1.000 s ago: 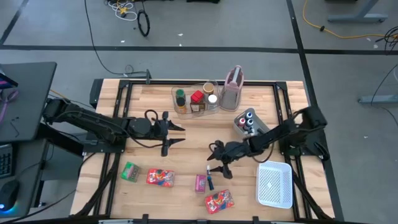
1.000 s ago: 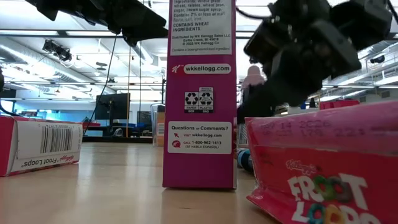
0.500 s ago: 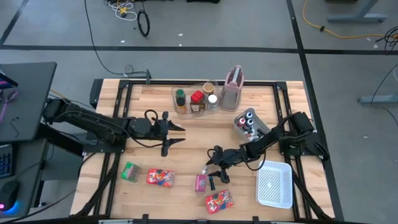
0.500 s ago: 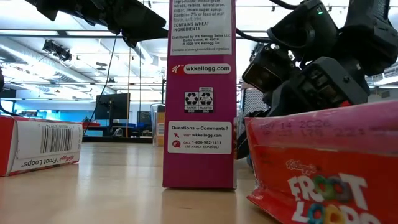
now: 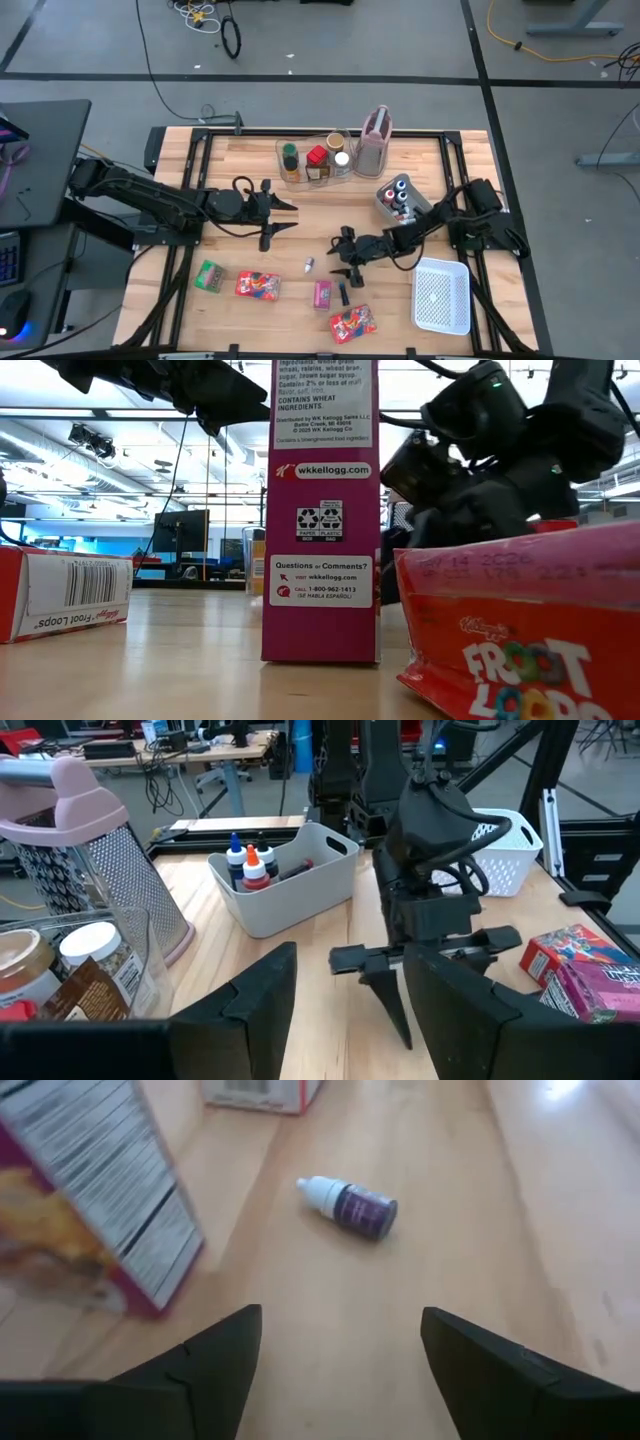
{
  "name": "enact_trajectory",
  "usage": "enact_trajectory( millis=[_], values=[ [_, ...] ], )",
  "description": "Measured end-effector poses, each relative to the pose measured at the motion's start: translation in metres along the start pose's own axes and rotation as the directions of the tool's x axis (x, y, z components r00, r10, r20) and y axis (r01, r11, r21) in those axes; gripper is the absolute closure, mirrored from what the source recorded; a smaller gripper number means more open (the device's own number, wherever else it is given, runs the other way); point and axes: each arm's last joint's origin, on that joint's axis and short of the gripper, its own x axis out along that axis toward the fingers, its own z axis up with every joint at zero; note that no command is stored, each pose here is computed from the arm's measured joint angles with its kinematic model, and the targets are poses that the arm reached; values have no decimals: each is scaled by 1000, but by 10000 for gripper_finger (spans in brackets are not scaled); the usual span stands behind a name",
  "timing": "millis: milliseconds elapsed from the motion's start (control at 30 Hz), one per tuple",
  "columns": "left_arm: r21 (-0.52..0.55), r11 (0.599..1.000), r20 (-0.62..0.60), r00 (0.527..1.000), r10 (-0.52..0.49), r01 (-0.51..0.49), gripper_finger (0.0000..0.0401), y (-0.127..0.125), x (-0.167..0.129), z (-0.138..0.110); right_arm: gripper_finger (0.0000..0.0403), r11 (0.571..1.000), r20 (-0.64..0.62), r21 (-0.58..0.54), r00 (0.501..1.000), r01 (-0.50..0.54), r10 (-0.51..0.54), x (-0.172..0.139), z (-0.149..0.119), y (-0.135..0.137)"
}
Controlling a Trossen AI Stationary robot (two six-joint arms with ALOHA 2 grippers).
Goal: Pick & Place Kitchen Items
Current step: Put the small purple food coloring bottle into the gray bin
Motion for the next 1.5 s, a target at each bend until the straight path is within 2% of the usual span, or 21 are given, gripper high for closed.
enact_trajectory(
  millis=[100, 200, 267, 400, 500, 567, 700, 833, 933, 1100, 1267, 1500],
  values=[
    [7, 1000, -3, 1000, 6, -6, 207, 0, 0, 0, 119, 1000, 15, 9, 1000, 13, -13, 2, 4, -7],
    [-50, 997, -45, 997, 58, -60, 207, 0, 5, -7, 119, 1000, 37, 1, 999, 28, -28, 3, 10, -13],
    [-88, 991, -103, 991, 90, -99, 207, 0, 10, -16, 119, 999, 39, -10, 999, 38, -37, 3, 11, -16],
    [-178, 976, -207, 974, 90, -128, 207, -4, 29, -39, 119, 998, 44, -21, 998, 53, -52, 3, 12, -22],
    [-275, 953, -271, 961, 50, -127, 207, -10, 44, -58, 119, 998, 43, -18, 997, 60, -59, 3, 12, -26],
    [-299, 948, -326, 945, 8, -111, 207, -14, 54, -71, 119, 998, 41, -16, 997, 61, -60, 3, 12, -27],
    [-371, 924, -389, 919, -68, -89, 207, -29, 70, -79, 119, 998, 34, -14, 997, 64, -64, 3, 11, -28],
    [-296, 955, -430, 896, -112, -22, 207, -53, 86, -77, 119, 998, 35, -14, 997, 64, -63, 3, 11, -28],
    [-229, 971, -478, 877, -56, -62, 207, -67, 97, -75, 119, 998, 35, -11, 997, 64, -64, 3, 11, -28],
    [-159, 982, -604, 797, -15, -102, 207, -80, 111, -81, 119, 998, 23, -11, 998, 64, -64, 3, 10, -28],
    [-163, 976, -679, 734, -4, -146, 207, -88, 118, -95, 119, 998, 13, -12, 998, 65, -64, 3, 9, -28],
    [-161, 969, -709, 705, 19, -187, 207, -88, 118, -106, 119, 998, 0, -14, 998, 65, -65, 3, 8, -28]
  ],
)
